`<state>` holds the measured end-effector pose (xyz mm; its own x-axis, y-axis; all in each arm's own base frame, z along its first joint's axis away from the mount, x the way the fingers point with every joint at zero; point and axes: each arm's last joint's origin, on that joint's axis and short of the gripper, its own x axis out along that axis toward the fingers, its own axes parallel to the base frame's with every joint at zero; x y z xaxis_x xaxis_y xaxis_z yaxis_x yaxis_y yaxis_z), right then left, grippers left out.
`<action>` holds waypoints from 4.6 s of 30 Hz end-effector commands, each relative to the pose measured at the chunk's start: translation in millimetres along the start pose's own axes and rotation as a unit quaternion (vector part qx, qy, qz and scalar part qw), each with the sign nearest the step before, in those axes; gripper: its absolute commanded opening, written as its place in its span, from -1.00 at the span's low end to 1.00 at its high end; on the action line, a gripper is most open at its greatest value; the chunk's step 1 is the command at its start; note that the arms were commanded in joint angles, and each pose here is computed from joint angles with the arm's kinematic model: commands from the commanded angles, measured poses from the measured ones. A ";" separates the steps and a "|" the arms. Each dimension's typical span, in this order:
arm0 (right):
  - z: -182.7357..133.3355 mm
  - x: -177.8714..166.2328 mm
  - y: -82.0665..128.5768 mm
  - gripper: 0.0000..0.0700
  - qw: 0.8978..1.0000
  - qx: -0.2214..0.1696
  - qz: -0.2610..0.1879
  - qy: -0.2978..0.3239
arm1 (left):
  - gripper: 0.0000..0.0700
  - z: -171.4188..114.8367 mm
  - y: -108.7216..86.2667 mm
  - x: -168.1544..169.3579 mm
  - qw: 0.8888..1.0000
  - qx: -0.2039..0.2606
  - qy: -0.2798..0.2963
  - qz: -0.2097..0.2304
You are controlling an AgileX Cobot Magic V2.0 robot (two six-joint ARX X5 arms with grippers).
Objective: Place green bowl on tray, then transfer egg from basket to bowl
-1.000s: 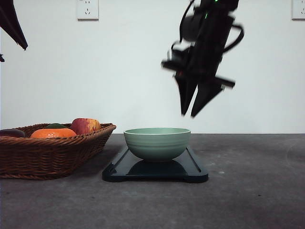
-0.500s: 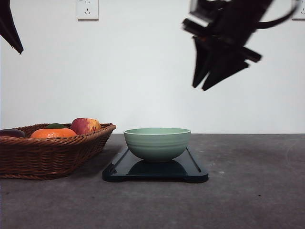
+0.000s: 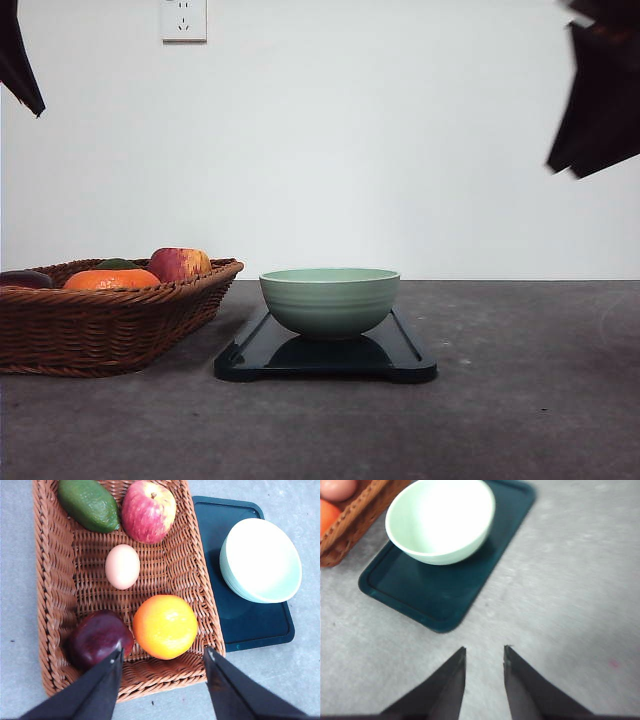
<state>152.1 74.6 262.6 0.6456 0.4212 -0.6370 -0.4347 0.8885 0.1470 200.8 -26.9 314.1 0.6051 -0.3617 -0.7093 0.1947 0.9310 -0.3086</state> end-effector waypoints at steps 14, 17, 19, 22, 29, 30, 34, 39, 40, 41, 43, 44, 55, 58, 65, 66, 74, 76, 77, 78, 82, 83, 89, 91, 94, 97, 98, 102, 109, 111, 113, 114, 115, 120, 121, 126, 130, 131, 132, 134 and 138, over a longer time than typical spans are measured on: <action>0.7 -12.7 1.2 -0.58 0.999 -0.005 -0.010 -0.033 | -0.10 33.7 -13.9 27.6 0.997 0.054 0.061 0.006; 0.6 -12.7 1.1 -0.58 0.999 -0.007 -0.012 -0.033 | -0.06 48.2 -14.5 42.3 0.994 0.075 0.077 0.019; 0.5 -12.7 1.1 -0.58 0.999 -0.007 -0.012 -0.032 | 0.10 57.1 -14.2 54.0 0.992 0.093 0.087 0.028; 0.5 -12.7 1.1 -0.58 0.999 -0.007 -0.012 -0.032 | 0.19 66.8 -11.4 72.4 0.990 0.099 0.093 0.040; 0.5 -12.7 1.1 -0.58 0.999 -0.006 -0.012 -0.032 | 0.19 72.9 -1.6 115.4 0.990 0.094 0.097 0.045; 0.5 -12.7 1.1 -0.58 0.999 -0.006 -0.012 -0.032 | 0.19 73.0 -0.8 120.2 0.989 0.095 0.098 0.049; 0.6 -12.7 1.1 -0.58 0.999 -0.006 -0.013 -0.032 | 0.19 73.7 2.4 138.8 0.988 0.099 0.096 0.063; 0.6 -12.7 1.0 -0.58 0.999 -0.003 -0.014 -0.032 | 0.19 70.9 4.5 160.4 0.987 0.102 0.105 0.062; 0.6 -12.7 0.9 -0.58 0.999 0.000 -0.017 -0.033 | 0.19 69.9 4.8 164.4 0.987 0.102 0.108 0.062; 0.6 -12.7 0.7 -0.58 0.999 0.003 -0.020 -0.033 | 0.19 69.0 5.0 168.3 0.987 0.103 0.111 0.061; 0.6 -12.7 0.4 -0.58 0.999 0.007 -0.024 -0.034 | 0.19 67.6 6.8 175.6 0.986 0.102 0.114 0.062; 0.6 -12.7 0.4 -0.58 0.999 0.007 -0.024 -0.034 | 0.19 66.8 7.8 178.9 0.986 0.102 0.116 0.064; 0.6 -12.7 0.3 -0.58 0.999 0.008 -0.025 -0.034 | 0.19 58.0 16.7 202.7 0.981 0.100 0.144 0.087; 0.6 -12.7 0.3 -0.58 0.999 0.008 -0.027 -0.034 | 0.19 56.6 17.8 205.9 0.980 0.099 0.148 0.087; 0.7 -12.7 -0.1 -0.58 0.999 0.008 -0.033 -0.035 | -0.26 55.7 18.1 206.2 0.980 0.098 0.152 0.088; 0.7 -12.8 -0.3 -0.58 0.999 0.008 -0.036 -0.035 | -0.27 55.4 18.1 206.2 0.979 0.098 0.153 0.088; 0.7 -12.8 -0.3 -0.58 0.999 0.008 -0.038 -0.035 | -0.28 53.4 18.5 205.4 0.978 0.095 0.164 0.089; 0.7 -12.8 -0.4 -0.58 0.999 0.008 -0.038 -0.035 | -0.31 53.3 18.5 205.4 0.978 0.095 0.165 0.089; 0.7 -12.8 -0.4 -0.58 0.999 0.008 -0.038 -0.035 | -0.35 53.3 18.5 205.4 0.978 0.095 0.165 0.089; 0.7 -12.8 -0.3 -0.58 0.999 0.008 -0.038 -0.035 | -0.38 53.3 18.5 205.4 0.978 0.094 0.165 0.089; 0.6 -12.7 -0.3 -0.58 0.999 0.008 -0.037 -0.035 | -0.39 53.3 18.5 205.3 0.979 0.083 0.164 0.091; 0.6 -12.7 -0.3 -0.58 0.999 0.008 -0.037 -0.035 | -0.39 53.4 18.5 205.1 0.979 0.083 0.165 0.091; 0.6 -12.7 -0.3 -0.58 0.999 0.008 -0.037 -0.035 | -0.38 60.1 16.0 197.8 0.977 0.079 0.177 0.093; 0.6 -12.7 -0.3 -0.58 0.999 0.008 -0.037 -0.035 | -0.38 65.9 13.7 193.1 0.976 0.079 0.178 0.093; 0.5 -12.7 -0.3 -0.58 0.999 0.008 -0.037 -0.035 | -0.38 75.7 9.3 183.8 0.975 0.078 0.185 0.094; 0.5 -12.7 -0.4 -0.58 0.999 0.008 -0.037 -0.035 | -0.38 85.7 4.1 173.6 0.974 0.077 0.191 0.094; 0.5 -12.7 -0.3 -0.58 0.999 0.008 -0.037 -0.035 | -0.38 89.3 2.3 170.0 0.974 0.077 0.192 0.093; 0.5 -12.7 -0.3 -0.58 0.999 0.008 -0.037 -0.035 | -0.38 105.3 -5.9 154.5 0.977 0.076 0.176 0.092; 0.6 -12.7 -0.3 -0.58 0.999 0.007 -0.037 -0.035 | -0.38 133.2 -32.5 120.3 0.992 0.073 0.095 0.050; 0.6 -12.8 -0.3 -0.58 0.999 0.007 -0.037 -0.035 | -0.38 140.3 -43.7 111.5 0.995 0.076 0.067 0.025; 0.6 -12.8 -0.4 -0.58 0.999 0.007 -0.037 -0.035 | -0.38 146.0 -55.9 104.2 0.996 0.083 0.037 -0.002; 0.6 -12.8 -0.4 -0.58 0.999 0.007 -0.037 -0.035 | -0.38 148.1 -62.8 101.6 0.996 0.086 0.022 -0.016; 0.6 -12.8 -0.4 -0.58 0.999 0.007 -0.037 -0.035 | -0.38 149.5 -69.7 99.8 0.995 0.089 0.010 -0.030; 0.6 -12.7 -0.3 -0.58 0.999 0.007 -0.037 -0.035 | -0.38 147.9 -104.5 101.9 0.991 0.110 -0.026 -0.075; 0.6 -12.7 -0.3 -0.58 0.999 0.007 -0.037 -0.035 | -0.38 146.5 -111.9 103.1 0.989 0.117 -0.029 -0.083; 0.3 -12.7 -0.3 -0.58 0.999 0.007 -0.037 -0.033 | -0.39 138.4 -148.6 109.3 0.980 0.156 -0.054 -0.112; -0.8 -12.7 -0.4 -0.58 0.999 0.008 -0.037 -0.028 | -0.39 129.2 -168.6 119.6 0.977 0.182 -0.060 -0.097; -1.0 -12.7 -0.4 -0.58 0.999 0.008 -0.037 -0.026 | -0.39 127.0 -171.7 122.9 0.976 0.185 -0.057 -0.095; -1.4 -12.7 -0.5 -0.58 0.999 0.008 -0.037 -0.025 | -0.39 124.5 -174.6 127.1 0.976 0.188 -0.052 -0.097; -2.1 -12.7 -0.5 -0.58 0.999 0.008 -0.038 -0.021 | -0.40 119.9 -178.8 136.4 0.976 0.192 -0.041 -0.096; -2.8 -12.7 -0.6 -0.58 0.999 0.008 -0.038 -0.017 | -0.40 110.8 -180.3 161.4 0.977 0.194 -0.012 -0.083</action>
<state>141.6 67.0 268.7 0.6997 0.3551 -0.6199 -0.3759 0.9209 0.1033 344.6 -240.3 329.4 0.5584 -0.5109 -0.6536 0.5570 0.8148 -0.1610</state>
